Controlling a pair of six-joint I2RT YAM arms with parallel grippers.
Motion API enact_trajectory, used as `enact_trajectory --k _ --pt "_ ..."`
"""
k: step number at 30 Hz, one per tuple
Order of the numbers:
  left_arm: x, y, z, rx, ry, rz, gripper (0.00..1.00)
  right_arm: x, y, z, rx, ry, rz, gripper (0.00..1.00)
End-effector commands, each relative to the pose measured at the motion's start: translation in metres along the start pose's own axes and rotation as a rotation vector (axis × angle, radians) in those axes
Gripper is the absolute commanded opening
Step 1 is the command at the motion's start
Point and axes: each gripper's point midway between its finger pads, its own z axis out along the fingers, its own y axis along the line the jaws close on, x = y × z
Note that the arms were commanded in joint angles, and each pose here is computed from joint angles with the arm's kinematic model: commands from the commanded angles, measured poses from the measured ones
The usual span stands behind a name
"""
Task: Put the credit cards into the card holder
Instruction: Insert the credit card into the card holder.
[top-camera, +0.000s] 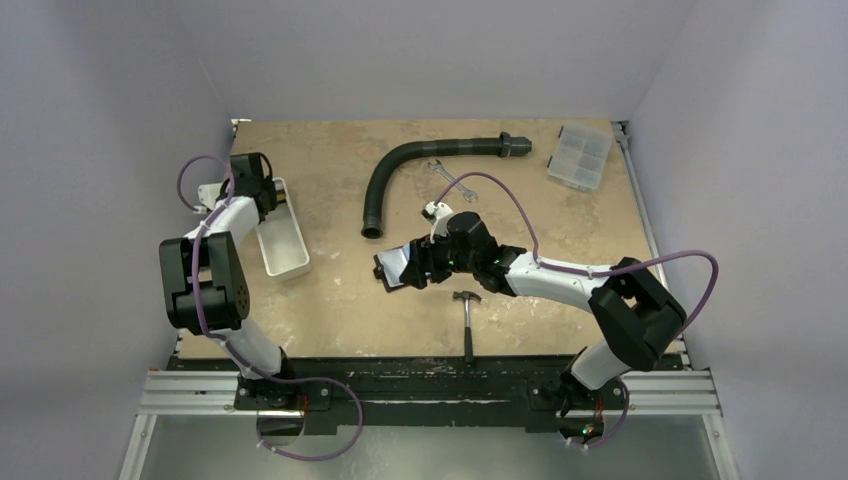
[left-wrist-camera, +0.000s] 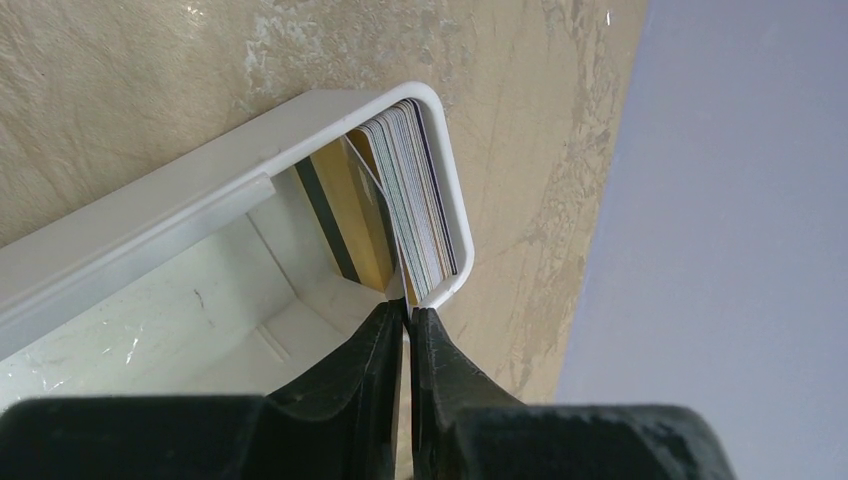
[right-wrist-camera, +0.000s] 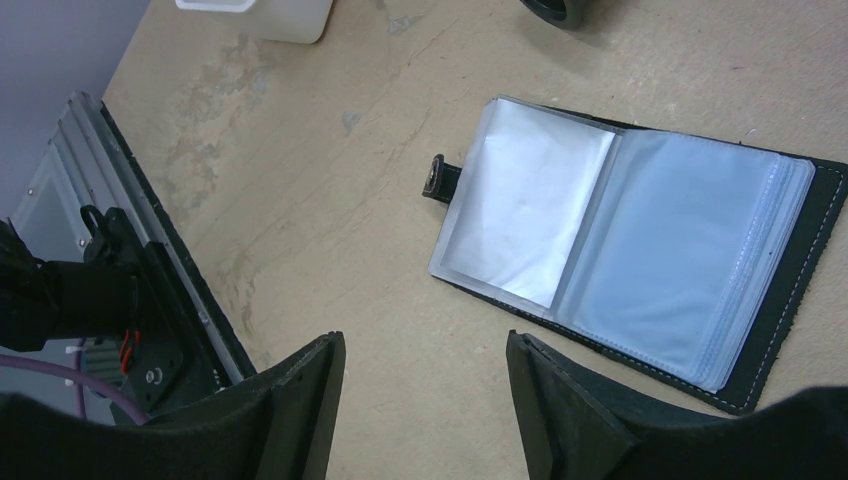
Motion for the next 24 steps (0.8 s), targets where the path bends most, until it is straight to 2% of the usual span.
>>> enact_trajectory --k 1,7,14,16,20,22,24 --pt "-0.015 -0.05 -0.026 0.127 0.005 -0.053 0.07 -0.005 0.002 0.003 -0.024 -0.019 -0.007 0.68" --pt "-0.02 -0.077 -0.055 0.204 0.041 -0.078 0.02 -0.003 0.002 0.004 -0.028 -0.014 -0.004 0.68" --pt "-0.019 -0.114 -0.116 0.351 0.147 -0.081 0.0 -0.003 -0.001 0.005 -0.017 -0.011 0.0 0.68" --pt "-0.017 -0.121 -0.132 0.414 0.166 -0.041 0.0 -0.004 -0.001 0.006 -0.019 -0.011 0.003 0.68" --pt "0.012 -0.138 -0.165 0.612 0.278 0.174 0.0 -0.012 0.0 0.0 -0.025 -0.028 0.017 0.68" --pt "0.04 -0.154 -0.193 0.835 0.347 0.376 0.0 -0.022 0.001 -0.011 -0.04 -0.058 0.034 0.68" --pt "0.08 -0.152 -0.225 1.03 0.483 0.574 0.0 -0.033 -0.001 -0.026 -0.059 -0.097 0.052 0.68"
